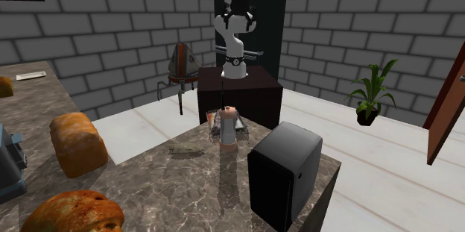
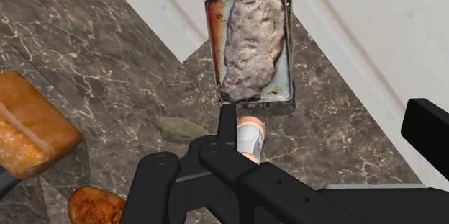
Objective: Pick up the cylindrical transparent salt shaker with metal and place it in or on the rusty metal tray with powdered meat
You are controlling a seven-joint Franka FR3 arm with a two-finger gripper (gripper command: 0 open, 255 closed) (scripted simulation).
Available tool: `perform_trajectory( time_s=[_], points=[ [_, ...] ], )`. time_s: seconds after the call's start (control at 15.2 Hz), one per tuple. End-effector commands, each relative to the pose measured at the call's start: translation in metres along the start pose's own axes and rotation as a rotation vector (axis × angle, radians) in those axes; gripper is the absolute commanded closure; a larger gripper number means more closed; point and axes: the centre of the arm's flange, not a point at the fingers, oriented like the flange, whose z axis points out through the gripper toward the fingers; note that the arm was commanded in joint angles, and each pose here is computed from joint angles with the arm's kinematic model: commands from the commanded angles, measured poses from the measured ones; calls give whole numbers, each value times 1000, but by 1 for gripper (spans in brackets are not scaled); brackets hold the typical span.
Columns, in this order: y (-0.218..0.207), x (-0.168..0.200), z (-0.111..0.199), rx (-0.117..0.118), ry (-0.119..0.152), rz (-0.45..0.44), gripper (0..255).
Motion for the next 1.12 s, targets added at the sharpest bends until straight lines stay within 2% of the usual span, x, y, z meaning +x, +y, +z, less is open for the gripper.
perform_trajectory(
  time_s=[0.0, 1.06],
  points=[
    [3, 17, 17, -6, 4, 2, 0],
    [17, 164, 165, -51, 16, 15, 0]
  ],
)
